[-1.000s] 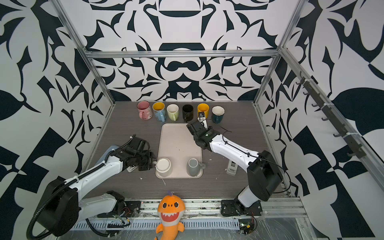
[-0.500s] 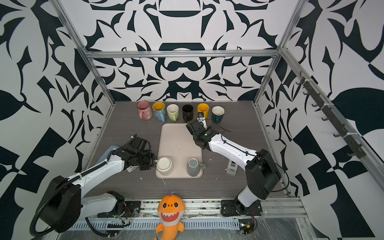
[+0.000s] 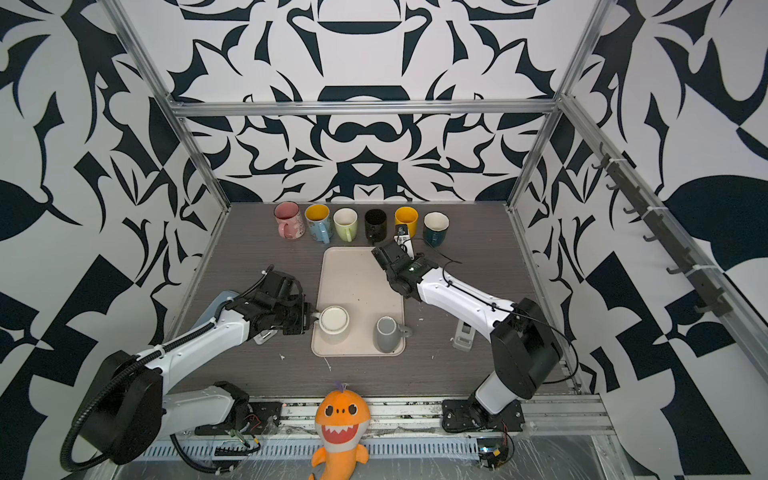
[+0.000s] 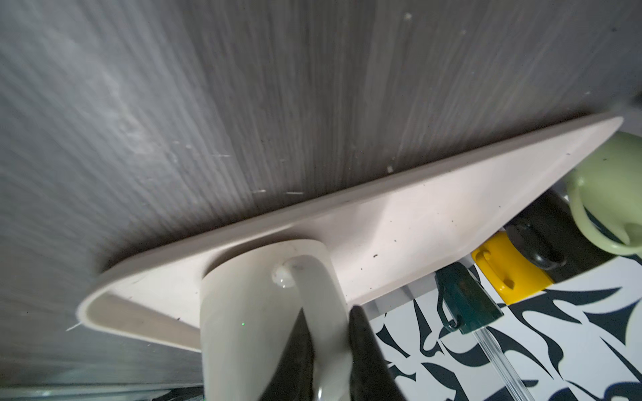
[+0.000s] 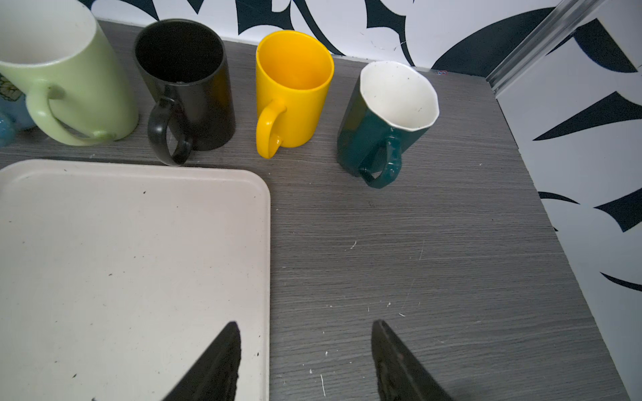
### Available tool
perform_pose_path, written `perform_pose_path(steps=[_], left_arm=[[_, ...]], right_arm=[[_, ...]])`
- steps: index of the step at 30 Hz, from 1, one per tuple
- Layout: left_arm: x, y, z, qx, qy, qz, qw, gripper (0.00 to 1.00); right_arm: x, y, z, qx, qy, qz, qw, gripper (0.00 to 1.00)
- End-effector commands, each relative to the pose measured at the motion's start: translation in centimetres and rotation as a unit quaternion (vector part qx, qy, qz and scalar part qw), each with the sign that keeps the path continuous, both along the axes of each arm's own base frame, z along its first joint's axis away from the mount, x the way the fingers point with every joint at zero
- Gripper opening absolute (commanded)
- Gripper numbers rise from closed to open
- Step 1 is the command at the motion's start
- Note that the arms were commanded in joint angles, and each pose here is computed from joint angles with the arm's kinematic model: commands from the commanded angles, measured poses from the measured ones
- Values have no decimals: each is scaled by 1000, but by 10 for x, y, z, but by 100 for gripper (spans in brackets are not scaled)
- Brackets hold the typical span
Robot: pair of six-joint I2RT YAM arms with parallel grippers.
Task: Turn the mug right side up
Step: 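Close the left gripper on the white mug's handle and lift it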
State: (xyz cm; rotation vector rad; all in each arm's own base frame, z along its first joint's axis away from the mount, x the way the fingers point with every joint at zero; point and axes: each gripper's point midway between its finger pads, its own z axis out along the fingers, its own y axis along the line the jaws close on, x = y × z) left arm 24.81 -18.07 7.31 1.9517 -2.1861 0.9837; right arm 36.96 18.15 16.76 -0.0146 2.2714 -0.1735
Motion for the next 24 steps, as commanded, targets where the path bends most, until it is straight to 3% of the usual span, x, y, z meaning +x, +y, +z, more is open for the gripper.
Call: perform_pose_path(steps=[1,13,17,24], left_arm=[[19,-8,16,-13,-67,-15,998,0],[57,-30,56,-2,-218,-103,970,0],[65,-36,61,17,-244,-139,960,0],[77,-50,96,36,-328,-206,921,0]], right_arm=[[5,3,16,10,-16,-6,1000,64],[3,1,13,5,-11,-7,1000,63],[2,0,12,4,-9,-7,1000,63],[1,-2,13,0,-9,-8,1000,62]])
